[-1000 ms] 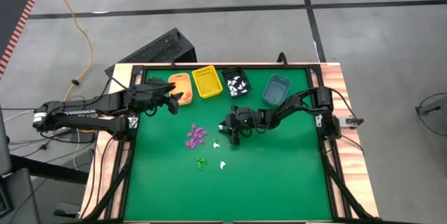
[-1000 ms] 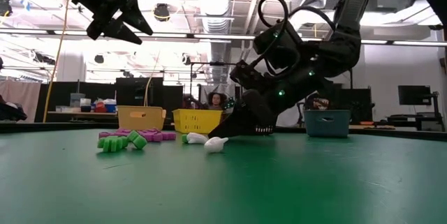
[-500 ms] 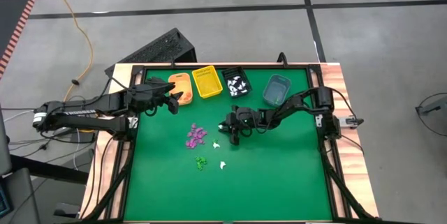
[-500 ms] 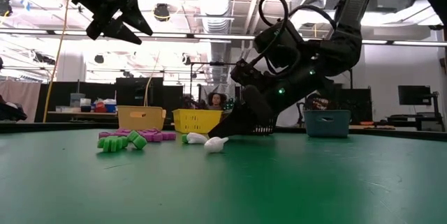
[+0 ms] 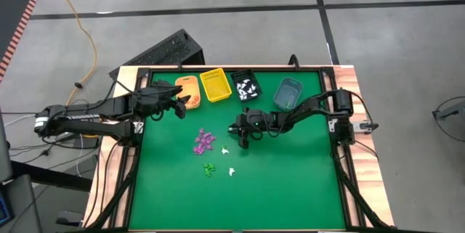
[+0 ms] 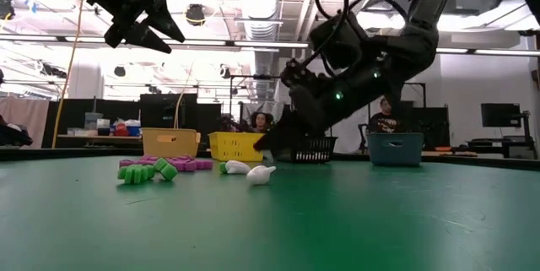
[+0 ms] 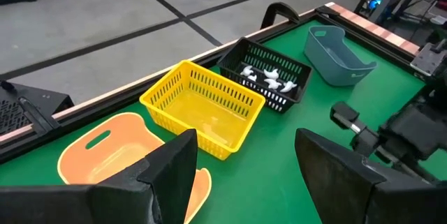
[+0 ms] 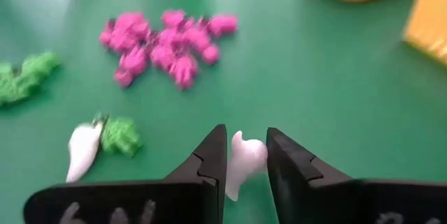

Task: Sort Halloween decoration
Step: Put the white ghost toy into the black bin

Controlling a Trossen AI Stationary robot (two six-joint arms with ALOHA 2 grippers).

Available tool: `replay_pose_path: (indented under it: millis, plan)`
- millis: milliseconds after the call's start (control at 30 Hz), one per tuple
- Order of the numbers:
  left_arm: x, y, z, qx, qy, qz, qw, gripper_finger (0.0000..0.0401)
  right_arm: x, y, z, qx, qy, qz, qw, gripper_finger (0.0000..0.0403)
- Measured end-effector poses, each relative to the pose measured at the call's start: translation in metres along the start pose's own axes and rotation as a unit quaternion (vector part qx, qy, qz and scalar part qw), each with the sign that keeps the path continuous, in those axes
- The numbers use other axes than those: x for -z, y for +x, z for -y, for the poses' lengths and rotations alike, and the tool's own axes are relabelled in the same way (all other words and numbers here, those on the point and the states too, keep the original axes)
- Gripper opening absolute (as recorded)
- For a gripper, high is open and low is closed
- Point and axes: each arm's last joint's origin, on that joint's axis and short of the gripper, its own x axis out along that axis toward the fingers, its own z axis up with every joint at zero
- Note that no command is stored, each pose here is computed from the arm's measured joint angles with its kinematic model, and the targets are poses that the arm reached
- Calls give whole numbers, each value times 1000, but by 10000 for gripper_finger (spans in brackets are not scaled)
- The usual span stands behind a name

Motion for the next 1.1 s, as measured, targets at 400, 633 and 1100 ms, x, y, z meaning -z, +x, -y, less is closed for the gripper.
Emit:
replay_pose_path:
  millis: [400,633,1100]
  plan:
    - [0,0,0,-3,0,1,1000,232,-40,-29,31,70,14,52,996,91]
    - [0,0,0,-4,1,2,1000,232,-60,-53,64,152,-5,72,986,90]
    - [0,0,-1,-16,5,7,1000,232,-54,-73,124,243,65,56,966,90]
